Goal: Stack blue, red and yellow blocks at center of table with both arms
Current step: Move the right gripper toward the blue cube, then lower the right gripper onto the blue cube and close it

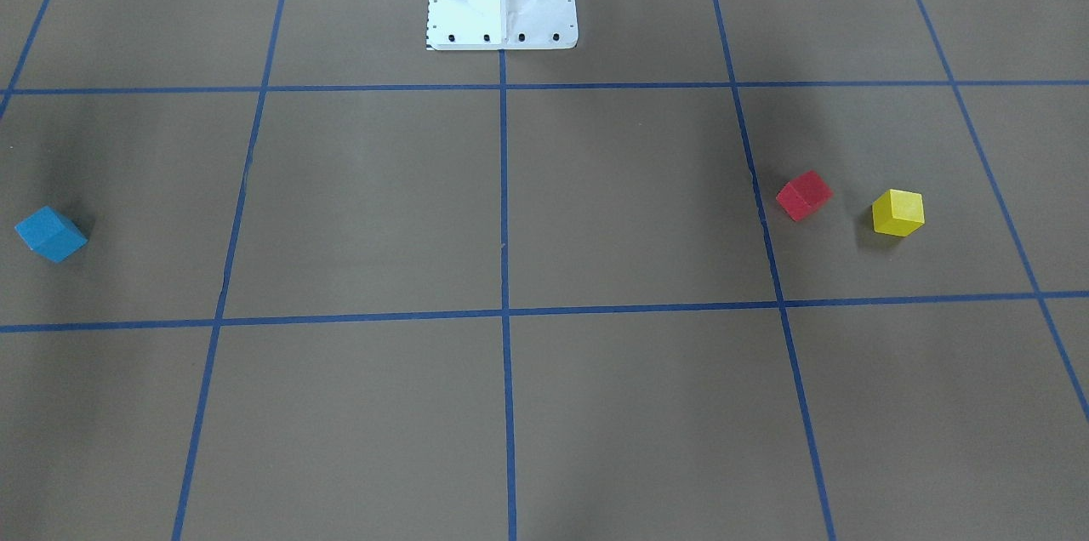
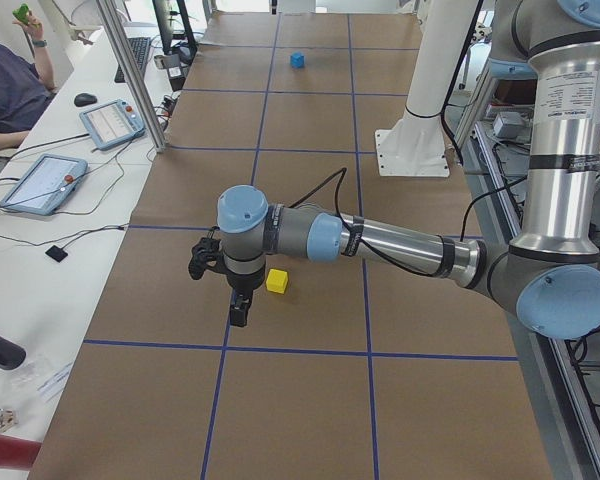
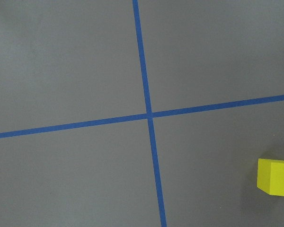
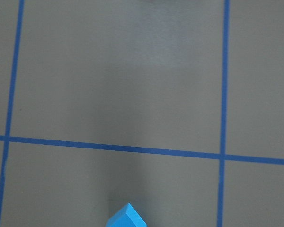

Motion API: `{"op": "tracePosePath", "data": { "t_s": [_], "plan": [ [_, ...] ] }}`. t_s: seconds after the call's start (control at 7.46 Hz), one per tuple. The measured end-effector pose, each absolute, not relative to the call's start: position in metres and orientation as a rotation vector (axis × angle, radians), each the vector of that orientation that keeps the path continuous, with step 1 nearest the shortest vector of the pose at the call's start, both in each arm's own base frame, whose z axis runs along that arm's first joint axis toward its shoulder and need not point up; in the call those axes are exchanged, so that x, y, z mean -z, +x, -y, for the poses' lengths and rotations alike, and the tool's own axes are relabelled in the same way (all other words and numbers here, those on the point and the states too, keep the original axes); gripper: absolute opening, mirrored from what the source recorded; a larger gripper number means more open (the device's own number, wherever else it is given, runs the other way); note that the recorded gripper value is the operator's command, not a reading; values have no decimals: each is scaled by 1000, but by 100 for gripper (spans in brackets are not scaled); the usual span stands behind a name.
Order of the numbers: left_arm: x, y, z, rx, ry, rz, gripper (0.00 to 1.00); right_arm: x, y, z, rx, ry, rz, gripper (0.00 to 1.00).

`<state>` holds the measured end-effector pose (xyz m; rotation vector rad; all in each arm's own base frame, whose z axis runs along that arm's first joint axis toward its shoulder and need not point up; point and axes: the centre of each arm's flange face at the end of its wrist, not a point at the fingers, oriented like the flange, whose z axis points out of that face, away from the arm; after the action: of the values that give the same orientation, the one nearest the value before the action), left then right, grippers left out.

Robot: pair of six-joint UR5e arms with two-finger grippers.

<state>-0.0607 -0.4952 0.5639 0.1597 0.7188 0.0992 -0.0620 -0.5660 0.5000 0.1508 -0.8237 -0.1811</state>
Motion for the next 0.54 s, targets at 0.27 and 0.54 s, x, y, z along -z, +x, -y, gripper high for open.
{"op": "tracePosePath", "data": {
  "t_s": [0.27,0.54],
  "plan": [
    [-561,-54,498,-119,181,-720,100,-506,-138,561,312,199,802,100],
    [-559,-51,500,-128,190,-720,100,-524,-161,549,395,205,790,100]
  ]
}}
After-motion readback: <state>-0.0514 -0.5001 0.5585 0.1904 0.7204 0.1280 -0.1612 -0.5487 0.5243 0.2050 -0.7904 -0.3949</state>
